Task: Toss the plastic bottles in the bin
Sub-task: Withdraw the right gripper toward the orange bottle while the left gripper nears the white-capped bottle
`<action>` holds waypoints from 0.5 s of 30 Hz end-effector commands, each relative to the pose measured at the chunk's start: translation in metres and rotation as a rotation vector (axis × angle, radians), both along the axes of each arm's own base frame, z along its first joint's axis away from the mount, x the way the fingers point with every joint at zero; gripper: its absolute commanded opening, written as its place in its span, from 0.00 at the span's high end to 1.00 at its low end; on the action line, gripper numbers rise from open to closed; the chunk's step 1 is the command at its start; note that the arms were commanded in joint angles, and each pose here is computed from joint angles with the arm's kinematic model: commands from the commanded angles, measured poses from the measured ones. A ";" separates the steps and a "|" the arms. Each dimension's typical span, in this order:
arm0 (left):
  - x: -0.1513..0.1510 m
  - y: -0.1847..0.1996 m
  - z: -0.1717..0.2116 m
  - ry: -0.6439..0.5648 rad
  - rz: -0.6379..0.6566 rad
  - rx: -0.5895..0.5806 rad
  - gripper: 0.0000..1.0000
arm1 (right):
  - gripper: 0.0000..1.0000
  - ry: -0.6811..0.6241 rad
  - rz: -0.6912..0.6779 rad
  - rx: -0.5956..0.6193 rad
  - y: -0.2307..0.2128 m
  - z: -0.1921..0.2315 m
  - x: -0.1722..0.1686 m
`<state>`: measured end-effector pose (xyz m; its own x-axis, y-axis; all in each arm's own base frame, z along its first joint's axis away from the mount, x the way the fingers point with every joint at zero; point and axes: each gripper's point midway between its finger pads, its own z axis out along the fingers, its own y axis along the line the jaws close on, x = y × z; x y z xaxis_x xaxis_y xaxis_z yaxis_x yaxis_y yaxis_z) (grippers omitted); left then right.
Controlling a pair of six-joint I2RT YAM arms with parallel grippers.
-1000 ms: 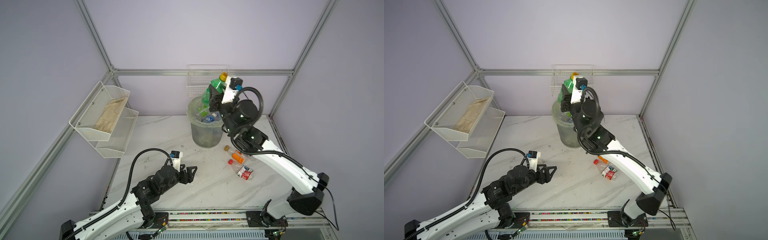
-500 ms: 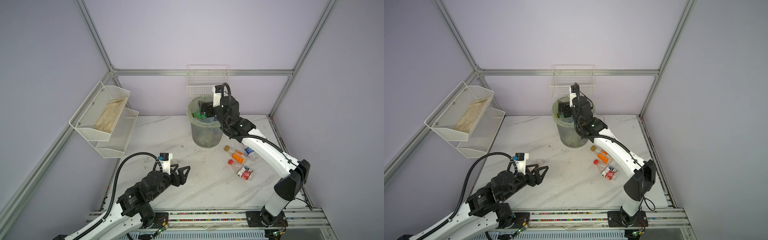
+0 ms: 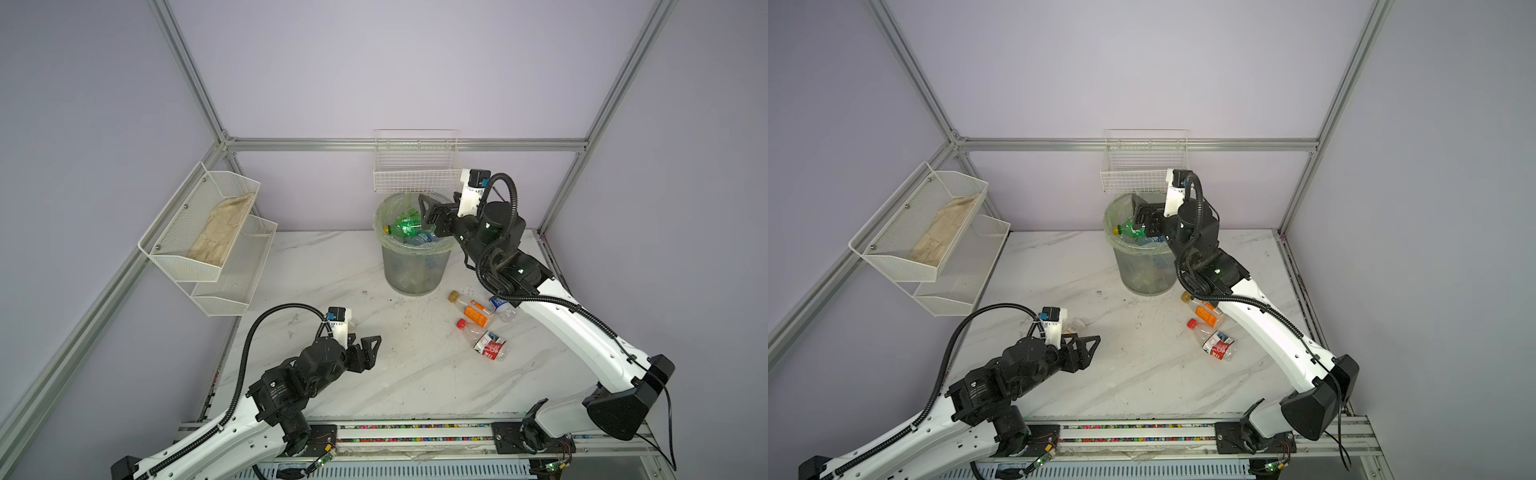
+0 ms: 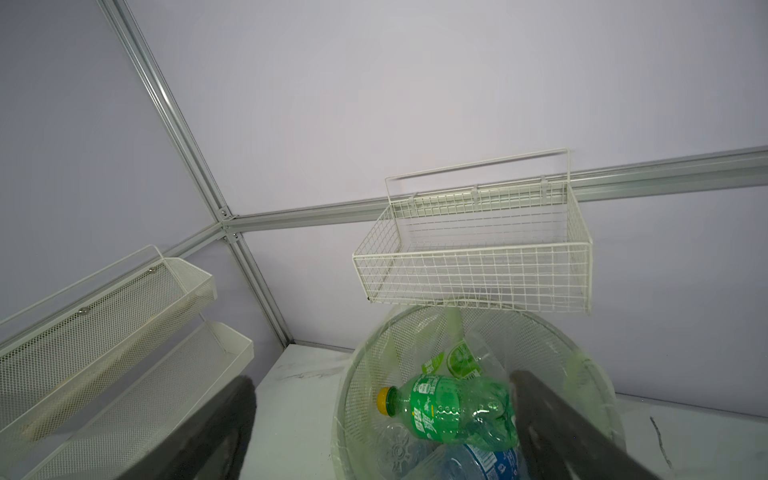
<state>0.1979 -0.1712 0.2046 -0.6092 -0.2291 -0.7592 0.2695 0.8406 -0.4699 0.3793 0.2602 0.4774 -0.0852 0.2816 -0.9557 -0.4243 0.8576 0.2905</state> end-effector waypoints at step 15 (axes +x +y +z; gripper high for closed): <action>0.006 0.060 -0.028 0.045 0.276 0.168 0.02 | 0.03 0.052 0.024 0.044 -0.029 -0.033 -0.040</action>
